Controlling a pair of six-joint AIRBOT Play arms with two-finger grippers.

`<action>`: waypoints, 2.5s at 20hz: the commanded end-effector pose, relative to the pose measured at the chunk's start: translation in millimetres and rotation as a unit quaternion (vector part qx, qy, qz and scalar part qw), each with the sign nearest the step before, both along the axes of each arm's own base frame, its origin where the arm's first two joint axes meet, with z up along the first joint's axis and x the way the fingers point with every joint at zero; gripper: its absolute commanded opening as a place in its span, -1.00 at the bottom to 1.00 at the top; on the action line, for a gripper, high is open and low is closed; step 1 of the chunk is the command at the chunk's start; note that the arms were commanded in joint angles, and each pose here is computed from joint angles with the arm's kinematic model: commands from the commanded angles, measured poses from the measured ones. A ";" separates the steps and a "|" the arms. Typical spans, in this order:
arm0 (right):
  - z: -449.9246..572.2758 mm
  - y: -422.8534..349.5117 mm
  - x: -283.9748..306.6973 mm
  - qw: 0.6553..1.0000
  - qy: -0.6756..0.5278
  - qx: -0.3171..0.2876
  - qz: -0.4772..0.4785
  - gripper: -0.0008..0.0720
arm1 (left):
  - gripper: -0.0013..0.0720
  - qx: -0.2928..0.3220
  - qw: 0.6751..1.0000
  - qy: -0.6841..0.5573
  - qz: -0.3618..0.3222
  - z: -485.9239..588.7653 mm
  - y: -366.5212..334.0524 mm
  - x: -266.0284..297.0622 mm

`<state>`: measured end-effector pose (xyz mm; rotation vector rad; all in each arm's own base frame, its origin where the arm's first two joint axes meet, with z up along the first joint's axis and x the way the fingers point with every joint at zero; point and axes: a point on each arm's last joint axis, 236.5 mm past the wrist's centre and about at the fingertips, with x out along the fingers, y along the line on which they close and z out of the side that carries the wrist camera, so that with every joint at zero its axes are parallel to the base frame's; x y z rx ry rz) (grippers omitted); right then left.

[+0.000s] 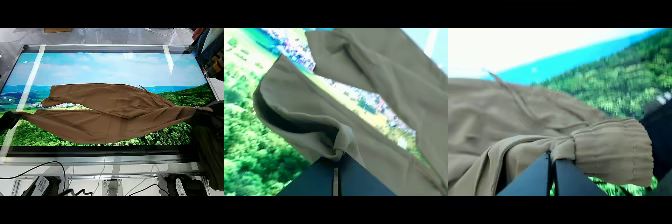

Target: Fold the clothes and pants, and hang the long-sleeved shirts on hangers.

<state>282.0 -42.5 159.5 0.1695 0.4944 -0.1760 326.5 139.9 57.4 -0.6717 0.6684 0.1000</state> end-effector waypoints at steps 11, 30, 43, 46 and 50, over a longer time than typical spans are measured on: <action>33.8 -5.6 4.5 0.997 -0.068 -0.024 -0.005 -0.91 | -0.94 0.156 0.983 -0.062 -0.075 88.2 -4.5 40.4; -31.4 -35.1 180.1 0.997 -0.005 0.065 -0.050 -0.92 | -0.94 0.254 0.965 -0.060 -0.030 16.0 1.1 156.2; -108.7 -94.0 280.2 0.960 -0.029 0.227 -0.162 -0.91 | -0.94 0.237 0.970 -0.054 -0.008 -44.3 -7.9 229.0; -115.8 -97.6 294.9 0.951 -0.041 0.253 -0.175 -0.91 | -0.94 0.238 0.969 -0.062 -0.022 -50.8 -20.4 257.7; -112.5 -99.8 311.8 0.951 -0.051 0.253 -0.171 -0.91 | -0.94 0.240 0.967 -0.088 0.009 -35.3 -7.9 272.8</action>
